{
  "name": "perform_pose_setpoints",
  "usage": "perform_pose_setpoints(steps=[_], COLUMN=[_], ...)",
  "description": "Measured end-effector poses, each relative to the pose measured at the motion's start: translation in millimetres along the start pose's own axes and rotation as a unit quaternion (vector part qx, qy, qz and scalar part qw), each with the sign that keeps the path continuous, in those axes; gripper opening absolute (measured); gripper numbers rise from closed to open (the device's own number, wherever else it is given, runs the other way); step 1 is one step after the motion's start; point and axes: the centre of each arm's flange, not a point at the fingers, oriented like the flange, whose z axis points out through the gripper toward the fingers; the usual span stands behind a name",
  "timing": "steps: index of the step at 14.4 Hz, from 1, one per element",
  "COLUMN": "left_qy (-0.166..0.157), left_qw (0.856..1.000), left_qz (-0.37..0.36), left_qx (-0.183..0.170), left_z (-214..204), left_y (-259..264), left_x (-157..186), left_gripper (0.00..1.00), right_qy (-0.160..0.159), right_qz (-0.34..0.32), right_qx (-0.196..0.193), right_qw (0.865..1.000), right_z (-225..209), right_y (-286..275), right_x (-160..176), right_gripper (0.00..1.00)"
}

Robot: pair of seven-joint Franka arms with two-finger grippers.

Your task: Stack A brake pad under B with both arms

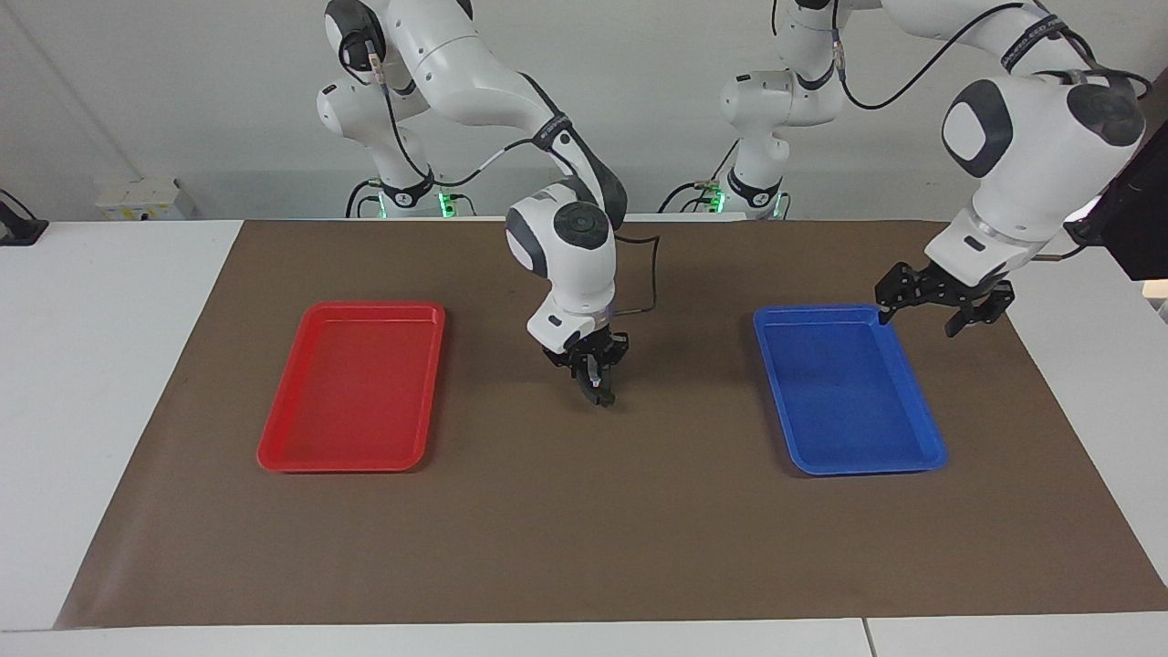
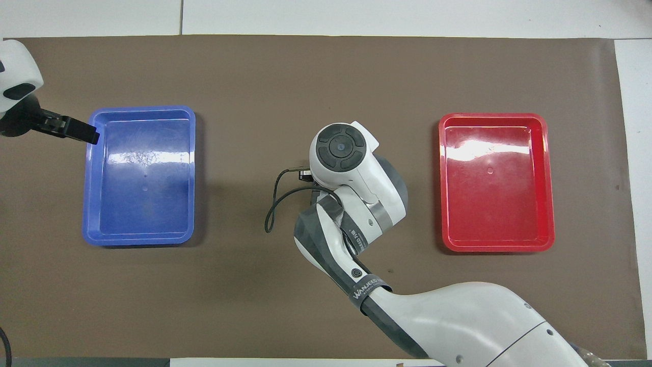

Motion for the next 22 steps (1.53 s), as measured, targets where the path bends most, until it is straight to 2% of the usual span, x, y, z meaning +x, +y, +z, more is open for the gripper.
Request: perform_pose_setpoints(steps=[6,9,15,20,21,22], left_qy=[-0.032,-0.039,-0.039,-0.04,-0.04,-0.039], left_qw=[0.999,0.998,0.998,0.995,0.995,0.994], left_qz=[-0.011,-0.037,-0.045,-0.092,-0.096,-0.097], left_qx=[-0.011,-0.012,-0.012,-0.01,-0.01,-0.009], left_z=[-34,-29,-28,-28,-28,-28], left_y=[5,6,7,9,10,10], left_x=[-36,-37,-37,-36,-36,-36], left_gripper=[1.0,1.0,1.0,1.0,1.0,1.0], right_qy=[-0.003,-0.005,0.0,-0.002,-0.002,-0.002], right_qz=[-0.01,-0.01,-0.011,-0.018,-0.018,-0.018], right_qx=[-0.002,-0.003,0.0,-0.001,-0.001,-0.001], right_qw=[1.0,1.0,1.0,1.0,1.0,1.0], right_z=[19,24,28,31,31,31], right_y=[-7,-6,-5,-12,-12,-12], right_x=[-15,-16,-18,-25,-26,-26], right_gripper=[0.42,0.42,0.42,0.42,0.42,0.48])
